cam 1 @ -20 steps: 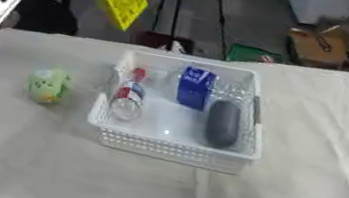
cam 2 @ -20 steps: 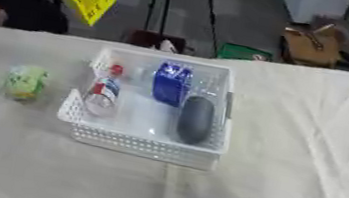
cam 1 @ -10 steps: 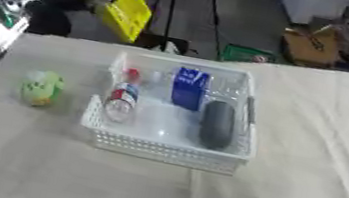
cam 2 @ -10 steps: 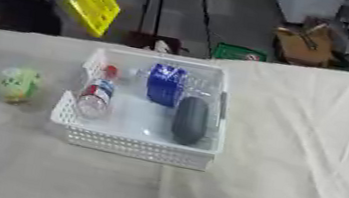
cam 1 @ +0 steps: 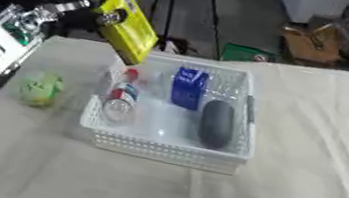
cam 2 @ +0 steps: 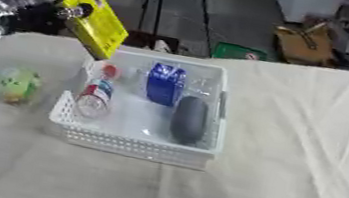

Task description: Pick up objects on the table and place them in the box.

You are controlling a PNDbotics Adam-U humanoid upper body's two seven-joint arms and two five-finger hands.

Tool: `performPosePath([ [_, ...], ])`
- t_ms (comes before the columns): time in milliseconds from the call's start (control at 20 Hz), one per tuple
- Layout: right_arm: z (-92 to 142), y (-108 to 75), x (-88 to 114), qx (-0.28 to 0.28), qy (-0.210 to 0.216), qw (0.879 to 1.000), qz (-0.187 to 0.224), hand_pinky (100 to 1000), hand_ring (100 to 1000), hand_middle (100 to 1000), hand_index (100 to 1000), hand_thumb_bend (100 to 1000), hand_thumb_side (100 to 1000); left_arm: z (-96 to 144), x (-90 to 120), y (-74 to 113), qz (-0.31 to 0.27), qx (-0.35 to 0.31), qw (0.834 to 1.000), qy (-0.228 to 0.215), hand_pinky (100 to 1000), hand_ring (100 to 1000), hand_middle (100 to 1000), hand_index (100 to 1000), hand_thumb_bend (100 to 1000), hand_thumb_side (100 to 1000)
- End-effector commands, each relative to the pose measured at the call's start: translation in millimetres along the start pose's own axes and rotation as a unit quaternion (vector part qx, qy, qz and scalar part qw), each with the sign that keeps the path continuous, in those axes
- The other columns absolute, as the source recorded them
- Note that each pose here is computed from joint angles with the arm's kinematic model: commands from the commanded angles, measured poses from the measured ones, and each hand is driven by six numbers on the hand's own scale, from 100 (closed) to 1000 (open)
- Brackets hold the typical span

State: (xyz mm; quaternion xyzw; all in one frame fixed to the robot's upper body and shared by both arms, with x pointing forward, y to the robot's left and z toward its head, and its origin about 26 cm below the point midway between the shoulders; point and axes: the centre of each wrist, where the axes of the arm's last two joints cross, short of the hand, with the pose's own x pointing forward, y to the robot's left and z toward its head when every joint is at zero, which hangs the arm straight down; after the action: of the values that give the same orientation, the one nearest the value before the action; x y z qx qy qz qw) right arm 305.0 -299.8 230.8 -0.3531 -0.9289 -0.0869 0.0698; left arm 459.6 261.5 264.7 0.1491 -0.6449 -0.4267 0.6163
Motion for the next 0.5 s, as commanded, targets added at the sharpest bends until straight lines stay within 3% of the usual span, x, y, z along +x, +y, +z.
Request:
performPosePath([
  [50,-9,0.8,4,-0.003,-0.017,1.000,-0.008,794,765,626,839,100,1000,-2,9,7.7,0.003,-0.009,1.000,-0.009,923,748,667,551,100,937],
  [100,-9,0.8,4,-0.003,-0.017,1.000,-0.009,794,765,626,839,100,1000,-3,9,7.4,0.004,-0.011,1.000,-0.009,923,748,667,551,100,937],
  [150,-9,0.9,5,-0.003,-0.017,1.000,-0.009,794,765,626,839,100,1000,-4,9,7.1,0.005,-0.013,1.000,-0.009,937,761,683,584,100,1000],
  [200,-9,1.2,5,-0.003,-0.017,1.000,-0.010,794,765,626,839,100,1000,-7,10,3.8,0.008,-0.022,1.000,-0.014,941,767,690,601,100,1000],
  [250,-9,1.3,5,-0.003,-0.018,1.000,-0.010,794,765,626,839,100,1000,-9,11,2.0,0.013,-0.031,0.999,-0.017,946,772,698,627,163,1000],
  [500,-10,1.5,5,-0.002,-0.018,1.000,-0.011,793,765,626,838,100,1000,-13,12,0.7,0.026,-0.069,0.997,-0.028,956,786,725,687,218,1000],
])
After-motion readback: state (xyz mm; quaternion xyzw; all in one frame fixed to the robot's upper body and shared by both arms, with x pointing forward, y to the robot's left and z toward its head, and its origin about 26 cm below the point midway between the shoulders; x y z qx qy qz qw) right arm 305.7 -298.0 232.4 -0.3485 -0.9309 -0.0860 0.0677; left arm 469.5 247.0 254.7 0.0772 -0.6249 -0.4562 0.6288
